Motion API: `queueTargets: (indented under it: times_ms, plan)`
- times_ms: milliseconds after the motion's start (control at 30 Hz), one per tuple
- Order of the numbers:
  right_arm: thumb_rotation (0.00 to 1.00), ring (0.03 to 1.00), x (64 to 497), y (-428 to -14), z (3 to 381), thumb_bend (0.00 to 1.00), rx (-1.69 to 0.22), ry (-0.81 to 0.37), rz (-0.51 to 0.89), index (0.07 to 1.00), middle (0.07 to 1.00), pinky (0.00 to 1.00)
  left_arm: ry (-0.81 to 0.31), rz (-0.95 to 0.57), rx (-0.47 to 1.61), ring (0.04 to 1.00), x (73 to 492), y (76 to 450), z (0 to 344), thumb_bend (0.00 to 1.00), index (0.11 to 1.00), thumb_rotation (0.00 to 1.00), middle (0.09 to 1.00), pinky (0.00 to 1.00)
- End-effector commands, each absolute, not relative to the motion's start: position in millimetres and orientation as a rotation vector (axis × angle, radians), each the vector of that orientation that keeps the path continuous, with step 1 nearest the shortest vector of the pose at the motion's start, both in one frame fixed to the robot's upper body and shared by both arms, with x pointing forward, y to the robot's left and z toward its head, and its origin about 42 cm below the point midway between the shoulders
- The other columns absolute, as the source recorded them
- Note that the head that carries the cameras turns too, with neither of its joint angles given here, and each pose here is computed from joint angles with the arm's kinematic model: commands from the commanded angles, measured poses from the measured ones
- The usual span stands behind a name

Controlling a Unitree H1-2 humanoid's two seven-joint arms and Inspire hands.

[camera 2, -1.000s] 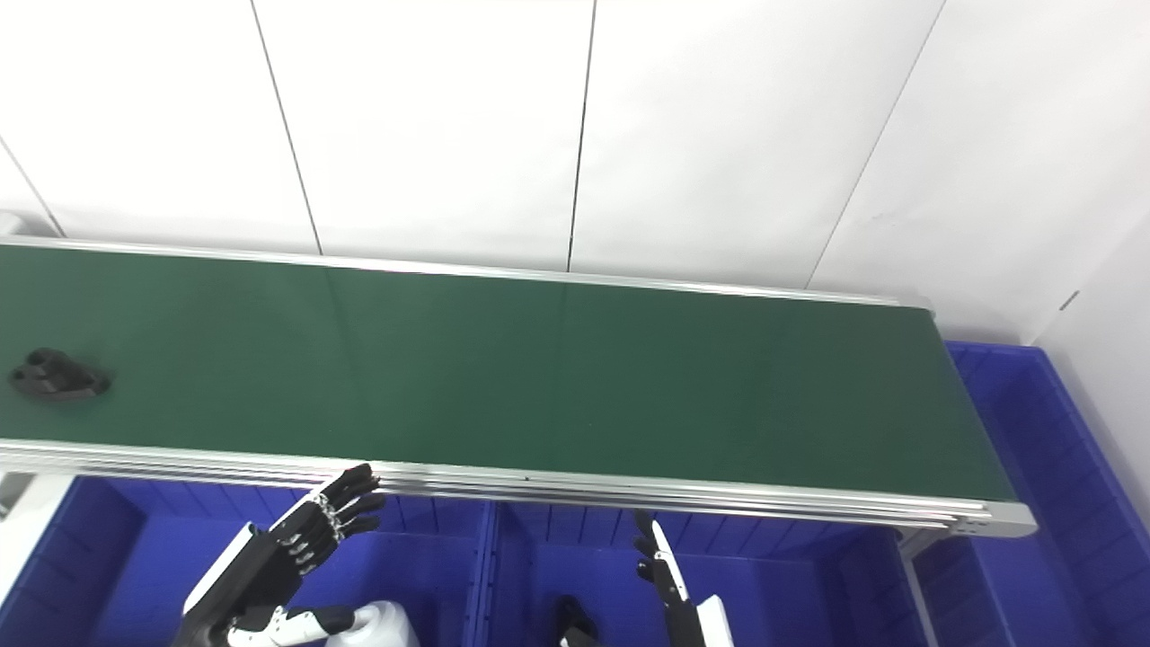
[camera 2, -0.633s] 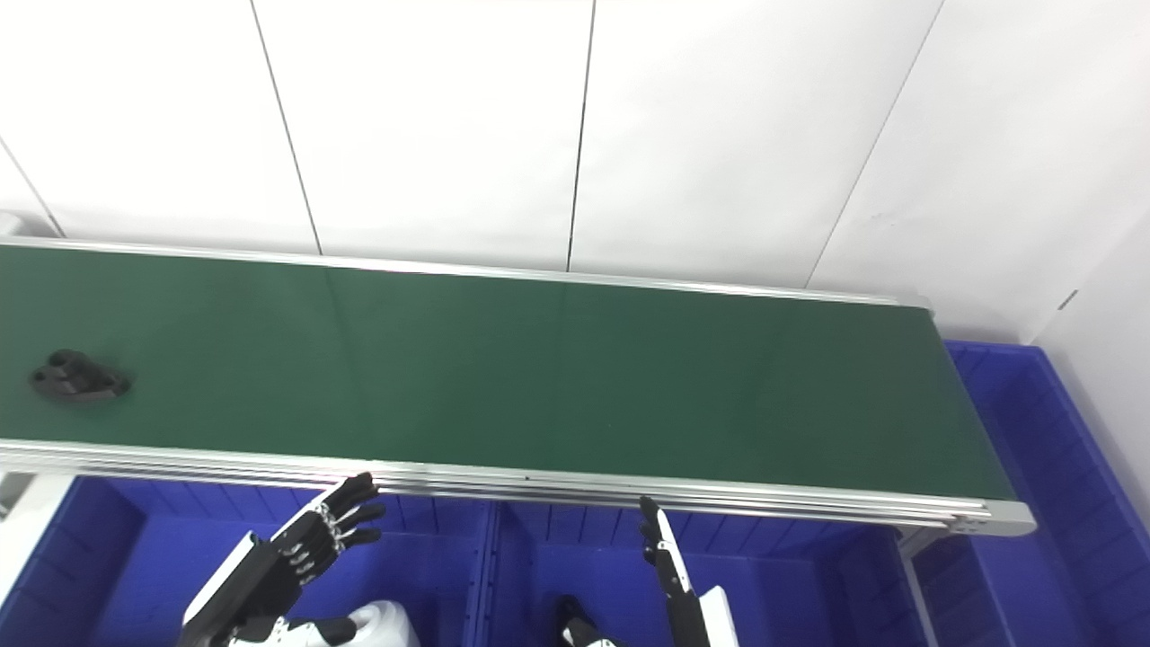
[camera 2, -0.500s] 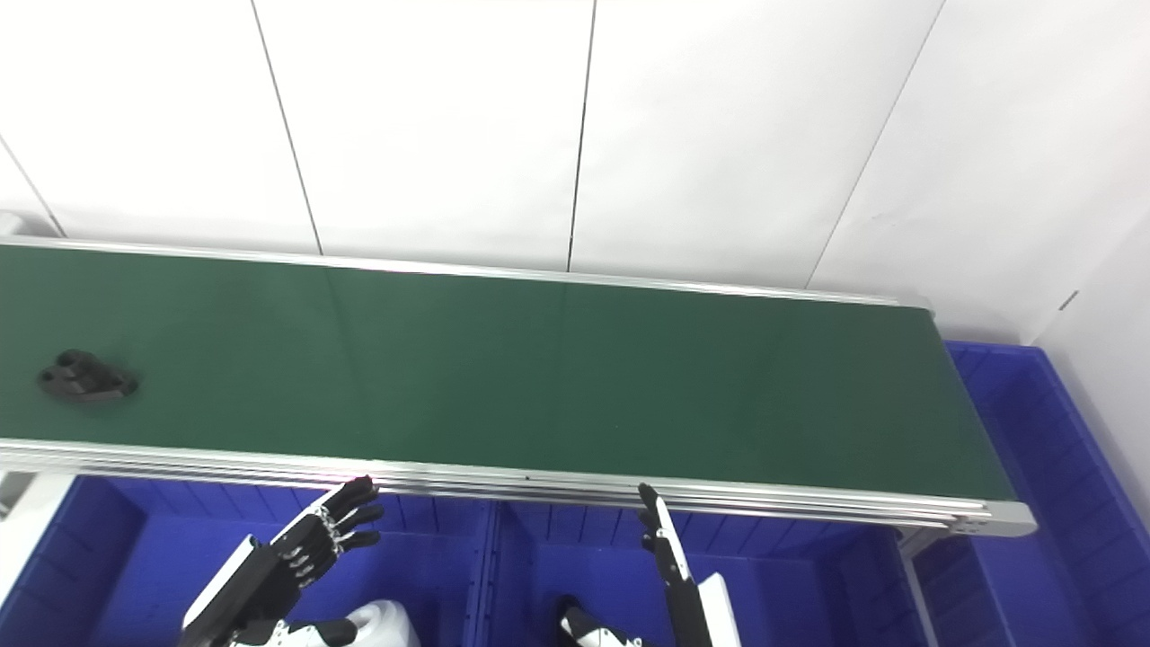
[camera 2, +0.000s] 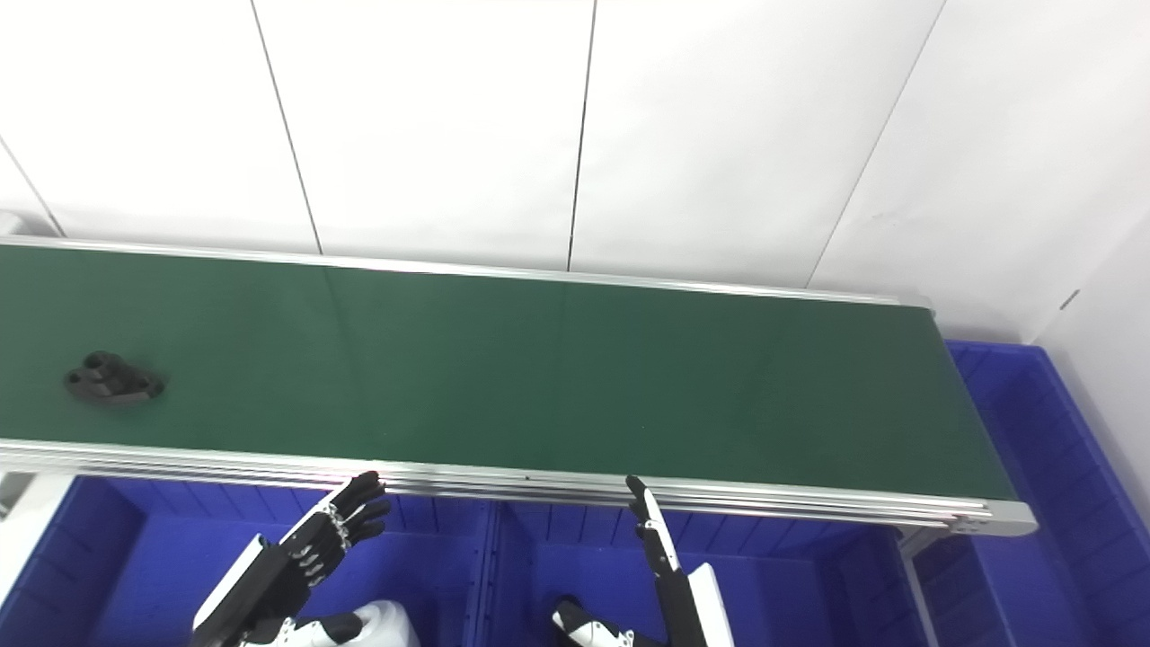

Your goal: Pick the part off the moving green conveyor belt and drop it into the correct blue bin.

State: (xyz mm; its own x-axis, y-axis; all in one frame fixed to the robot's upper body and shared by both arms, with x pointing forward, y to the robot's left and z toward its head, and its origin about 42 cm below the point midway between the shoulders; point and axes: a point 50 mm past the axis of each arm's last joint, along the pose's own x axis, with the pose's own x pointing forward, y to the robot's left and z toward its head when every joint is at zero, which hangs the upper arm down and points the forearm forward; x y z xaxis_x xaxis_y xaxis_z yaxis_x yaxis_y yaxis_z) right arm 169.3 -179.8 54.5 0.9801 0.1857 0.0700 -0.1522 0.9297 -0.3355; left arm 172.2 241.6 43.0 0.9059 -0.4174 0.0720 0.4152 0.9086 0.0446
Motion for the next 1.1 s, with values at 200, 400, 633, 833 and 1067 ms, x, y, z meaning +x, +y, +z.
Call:
queueTargets:
  times_ms: [200,400,633,833,1067]
  plan:
    - [0.60,0.948,174.7,-180.2,65.3,0.78,-0.325,-0.150,0.159,0.988,0.977,0.91,-0.158,-0.419,0.062,0.916,177.3,241.8,56.8,0.72,0.945,0.45,0.949,0.88]
    - [0.62,0.951,172.4,-181.0,65.2,0.78,-0.334,-0.139,0.168,0.987,0.973,0.92,-0.165,-0.424,0.057,0.916,177.8,240.6,58.4,0.70,0.948,0.44,0.951,0.88]
    - [0.60,0.976,162.1,-196.9,53.8,0.75,-0.312,-0.126,0.178,0.995,0.986,0.96,-0.145,-0.429,0.033,0.916,171.9,223.9,52.5,0.76,0.938,0.44,0.953,0.87]
    - [0.67,0.966,160.2,-208.9,41.3,0.75,-0.330,-0.113,0.172,1.000,0.988,0.95,-0.130,-0.443,0.044,0.899,173.0,214.3,47.9,0.81,0.897,0.40,0.927,0.82]
    - [0.66,0.965,163.8,-211.5,39.6,0.73,-0.328,-0.118,0.158,1.000,0.994,0.93,-0.124,-0.447,0.067,0.885,177.0,211.8,45.9,0.83,0.880,0.37,0.916,0.80]
